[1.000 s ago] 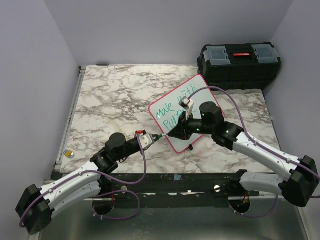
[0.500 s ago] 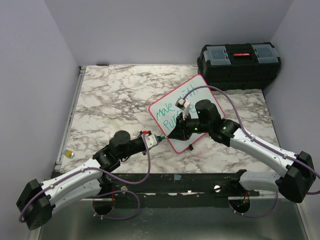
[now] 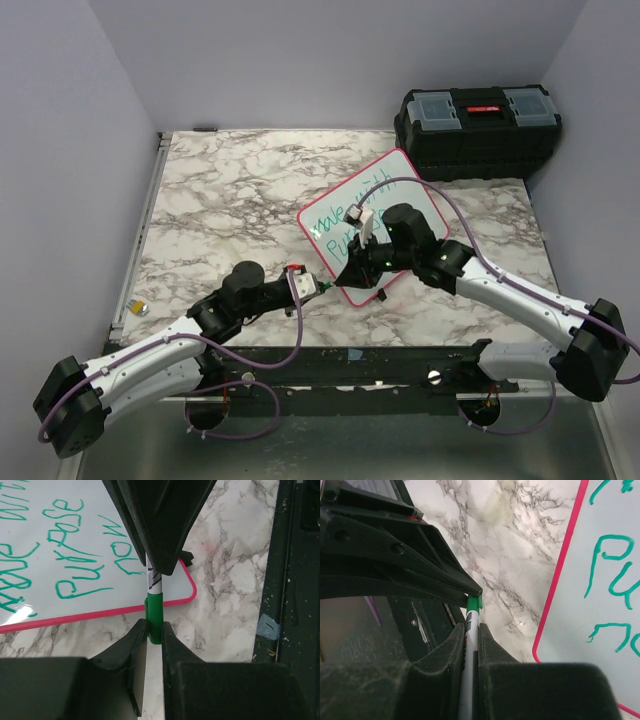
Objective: Write a sentence on the whiteboard
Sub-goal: Insert the whiteboard marker without the cap into the pen cap, then pass from the right arm to the left
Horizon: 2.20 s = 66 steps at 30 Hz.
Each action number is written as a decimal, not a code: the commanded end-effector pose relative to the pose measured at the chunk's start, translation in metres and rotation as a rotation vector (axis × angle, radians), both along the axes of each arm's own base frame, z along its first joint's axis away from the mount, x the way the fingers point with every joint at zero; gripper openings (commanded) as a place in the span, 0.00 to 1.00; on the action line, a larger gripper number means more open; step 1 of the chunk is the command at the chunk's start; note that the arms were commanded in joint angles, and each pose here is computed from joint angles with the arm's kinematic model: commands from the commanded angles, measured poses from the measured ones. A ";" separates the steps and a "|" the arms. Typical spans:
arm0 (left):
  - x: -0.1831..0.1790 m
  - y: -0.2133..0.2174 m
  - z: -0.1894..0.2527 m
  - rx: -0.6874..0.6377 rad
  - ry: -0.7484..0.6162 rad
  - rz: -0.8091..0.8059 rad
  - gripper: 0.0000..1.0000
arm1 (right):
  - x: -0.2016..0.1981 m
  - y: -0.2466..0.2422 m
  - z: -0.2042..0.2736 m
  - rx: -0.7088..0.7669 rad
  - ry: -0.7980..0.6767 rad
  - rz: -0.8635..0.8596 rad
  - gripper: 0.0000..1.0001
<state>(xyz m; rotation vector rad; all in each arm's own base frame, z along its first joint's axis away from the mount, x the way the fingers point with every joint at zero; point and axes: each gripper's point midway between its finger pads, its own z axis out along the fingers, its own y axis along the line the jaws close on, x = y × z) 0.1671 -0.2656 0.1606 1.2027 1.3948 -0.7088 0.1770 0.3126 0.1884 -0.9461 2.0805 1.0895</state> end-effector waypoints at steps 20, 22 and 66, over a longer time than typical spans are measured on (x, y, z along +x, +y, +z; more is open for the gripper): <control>-0.050 -0.028 0.080 -0.227 -0.044 -0.304 0.38 | -0.032 0.026 -0.007 -0.059 -0.077 0.113 0.01; -0.045 -0.021 0.064 -0.208 -0.010 -0.237 0.45 | -0.028 0.030 -0.002 -0.047 -0.083 0.099 0.01; 0.016 0.009 0.018 -0.217 0.219 0.263 0.00 | 0.008 0.033 0.061 0.071 -0.112 -0.176 1.00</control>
